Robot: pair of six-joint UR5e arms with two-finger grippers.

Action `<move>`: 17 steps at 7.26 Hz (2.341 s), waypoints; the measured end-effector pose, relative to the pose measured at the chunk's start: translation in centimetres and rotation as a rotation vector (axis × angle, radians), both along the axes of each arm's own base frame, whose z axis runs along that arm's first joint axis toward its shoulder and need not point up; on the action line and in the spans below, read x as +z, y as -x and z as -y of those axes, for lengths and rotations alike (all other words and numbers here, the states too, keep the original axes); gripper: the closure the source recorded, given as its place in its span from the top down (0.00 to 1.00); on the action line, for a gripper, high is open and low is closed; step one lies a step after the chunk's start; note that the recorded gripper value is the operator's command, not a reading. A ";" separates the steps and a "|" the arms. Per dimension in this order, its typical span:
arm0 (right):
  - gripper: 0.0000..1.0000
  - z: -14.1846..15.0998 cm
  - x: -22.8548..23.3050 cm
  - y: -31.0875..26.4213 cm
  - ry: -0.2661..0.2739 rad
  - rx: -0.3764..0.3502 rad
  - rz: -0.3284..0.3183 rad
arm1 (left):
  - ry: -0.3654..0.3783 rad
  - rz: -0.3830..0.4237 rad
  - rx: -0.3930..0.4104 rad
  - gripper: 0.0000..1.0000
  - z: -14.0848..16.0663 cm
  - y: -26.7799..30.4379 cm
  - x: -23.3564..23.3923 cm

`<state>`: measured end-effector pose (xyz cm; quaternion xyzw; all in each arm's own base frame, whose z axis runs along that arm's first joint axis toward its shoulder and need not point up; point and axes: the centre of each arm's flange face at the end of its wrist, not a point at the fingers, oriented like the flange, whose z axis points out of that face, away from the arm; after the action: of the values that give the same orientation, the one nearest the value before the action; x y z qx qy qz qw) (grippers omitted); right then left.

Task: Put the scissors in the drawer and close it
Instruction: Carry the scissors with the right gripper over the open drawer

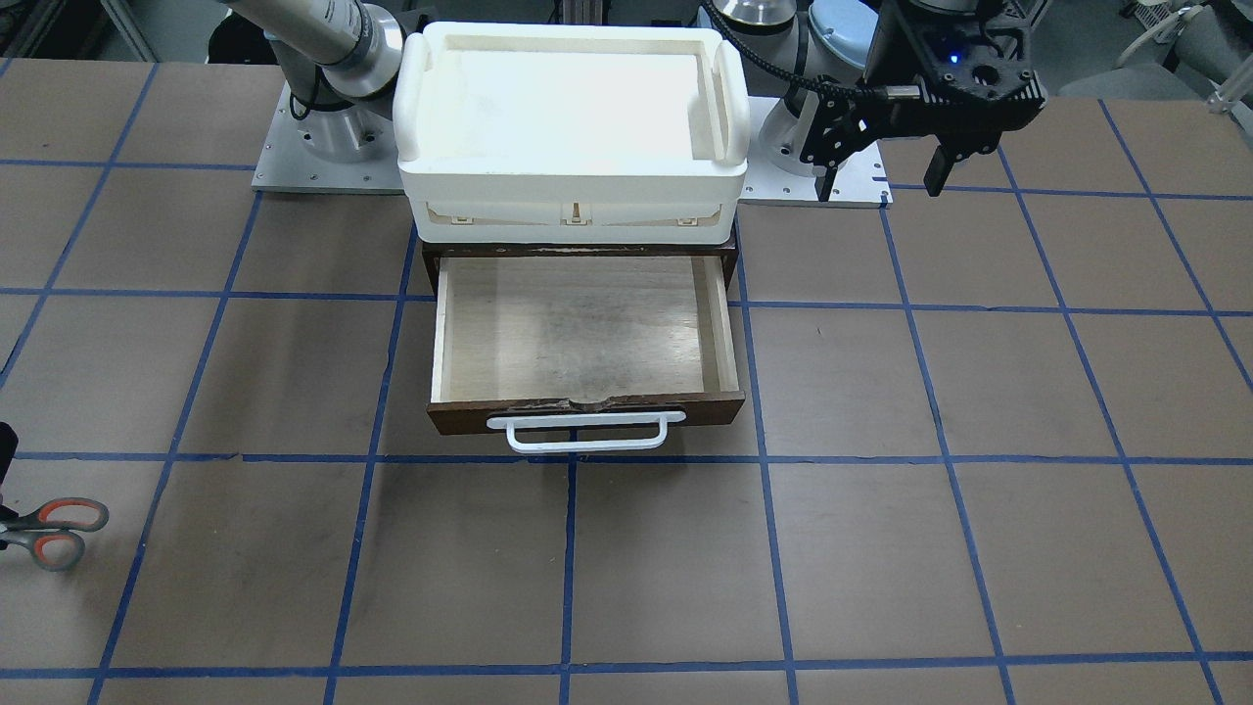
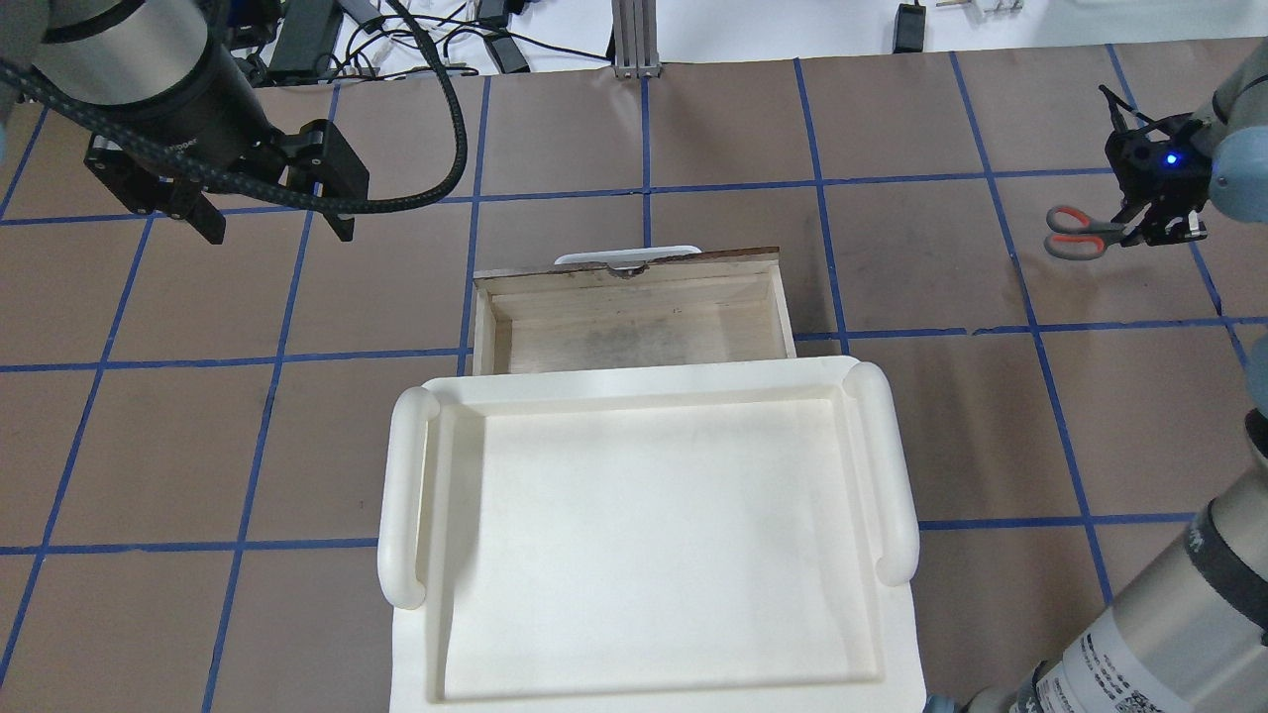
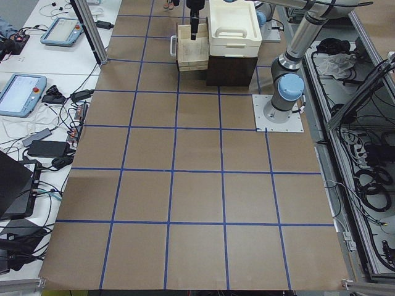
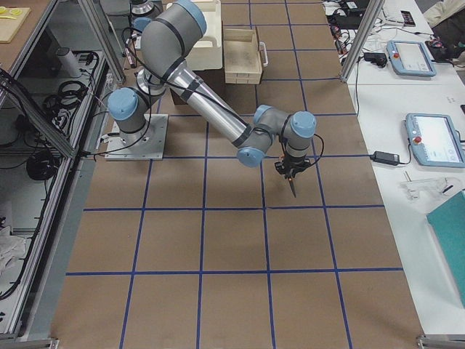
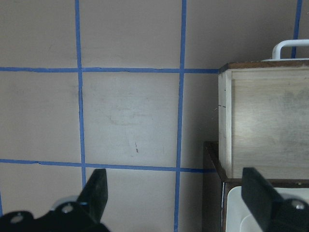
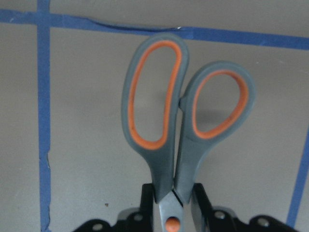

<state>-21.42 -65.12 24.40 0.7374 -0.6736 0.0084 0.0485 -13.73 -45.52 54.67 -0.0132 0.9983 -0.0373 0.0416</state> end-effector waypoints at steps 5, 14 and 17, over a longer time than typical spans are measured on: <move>0.00 -2.7 13.4 -17.8 0.001 0.016 0.037 | 0.001 0.000 0.000 1.00 0.0 0.0 0.0; 0.00 -15.4 15.5 -54.7 -0.071 0.043 0.047 | 0.003 0.000 -0.001 1.00 0.0 0.0 0.1; 0.00 -16.5 12.4 -59.2 -0.077 0.084 0.039 | 0.004 0.000 0.000 1.00 0.0 0.0 0.1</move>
<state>37.79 -48.62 36.80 0.7662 -0.6425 -0.0014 0.0066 -13.73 -45.51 54.74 -0.0133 0.9983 -0.0392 0.0416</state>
